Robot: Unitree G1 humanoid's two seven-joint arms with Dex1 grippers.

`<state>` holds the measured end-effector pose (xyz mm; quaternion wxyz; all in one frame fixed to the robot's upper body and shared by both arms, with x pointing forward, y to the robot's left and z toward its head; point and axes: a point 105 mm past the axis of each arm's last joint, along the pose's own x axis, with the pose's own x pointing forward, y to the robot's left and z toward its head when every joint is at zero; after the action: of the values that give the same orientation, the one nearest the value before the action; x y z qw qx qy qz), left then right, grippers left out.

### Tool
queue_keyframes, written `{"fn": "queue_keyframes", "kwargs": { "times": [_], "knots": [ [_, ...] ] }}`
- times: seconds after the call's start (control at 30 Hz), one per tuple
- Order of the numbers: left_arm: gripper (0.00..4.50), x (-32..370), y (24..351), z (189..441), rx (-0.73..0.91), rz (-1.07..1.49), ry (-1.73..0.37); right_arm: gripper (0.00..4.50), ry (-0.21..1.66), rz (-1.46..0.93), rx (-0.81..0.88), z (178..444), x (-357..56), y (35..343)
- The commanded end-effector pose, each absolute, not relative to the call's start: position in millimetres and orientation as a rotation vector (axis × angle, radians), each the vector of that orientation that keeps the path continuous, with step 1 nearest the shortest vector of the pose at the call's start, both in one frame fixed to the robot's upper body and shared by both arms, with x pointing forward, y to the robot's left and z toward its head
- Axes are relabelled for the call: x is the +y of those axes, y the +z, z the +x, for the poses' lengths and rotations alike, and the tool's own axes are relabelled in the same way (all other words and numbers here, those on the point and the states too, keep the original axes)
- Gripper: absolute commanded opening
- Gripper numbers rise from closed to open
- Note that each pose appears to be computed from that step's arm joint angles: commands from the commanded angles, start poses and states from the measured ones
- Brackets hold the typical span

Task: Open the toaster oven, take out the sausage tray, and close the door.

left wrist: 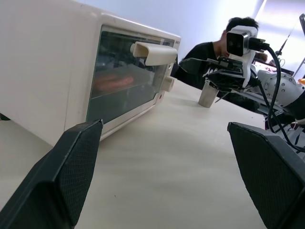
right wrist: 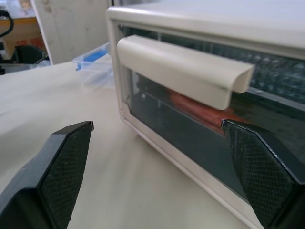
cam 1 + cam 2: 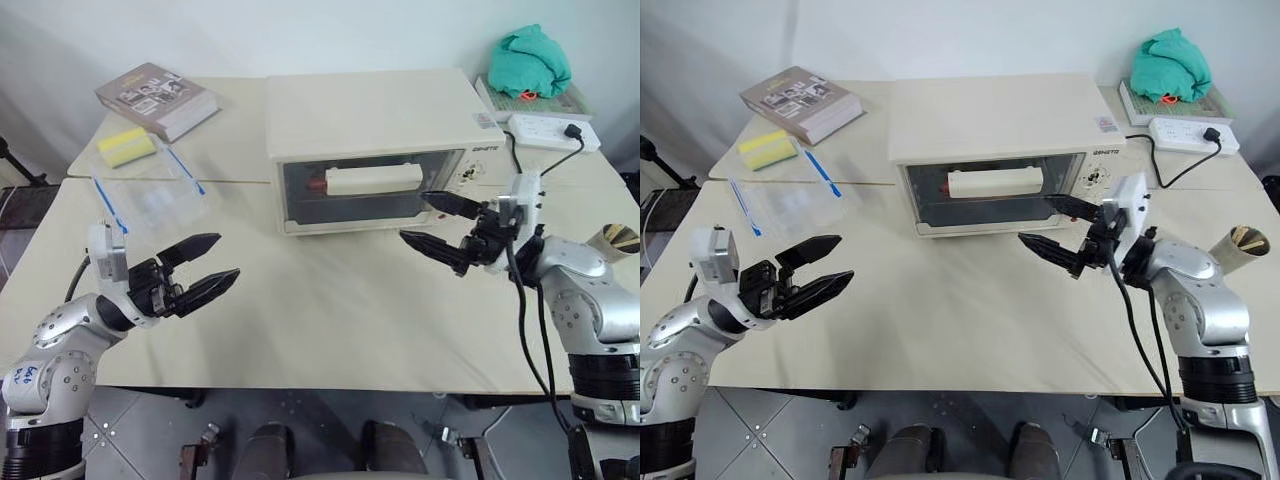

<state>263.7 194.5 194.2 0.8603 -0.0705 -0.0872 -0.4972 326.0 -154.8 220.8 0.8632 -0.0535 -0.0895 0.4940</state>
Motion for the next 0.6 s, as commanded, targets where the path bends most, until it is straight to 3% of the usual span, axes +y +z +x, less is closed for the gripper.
{"fn": "queue_keyframes", "kwargs": {
  "times": [0.03,0.43,0.6],
  "knots": [
    [4.45,189,202,259,-0.213,-0.141,-1.069,4.5,1.049,-0.146,-0.239,329,-150,232],
    [4.45,186,200,259,-0.216,-0.13,-1.083,4.5,1.041,-0.182,-0.312,346,-148,244],
    [4.45,189,199,261,-0.215,-0.128,-1.073,4.5,1.212,-0.209,-0.308,323,-139,242]
  ]
}}
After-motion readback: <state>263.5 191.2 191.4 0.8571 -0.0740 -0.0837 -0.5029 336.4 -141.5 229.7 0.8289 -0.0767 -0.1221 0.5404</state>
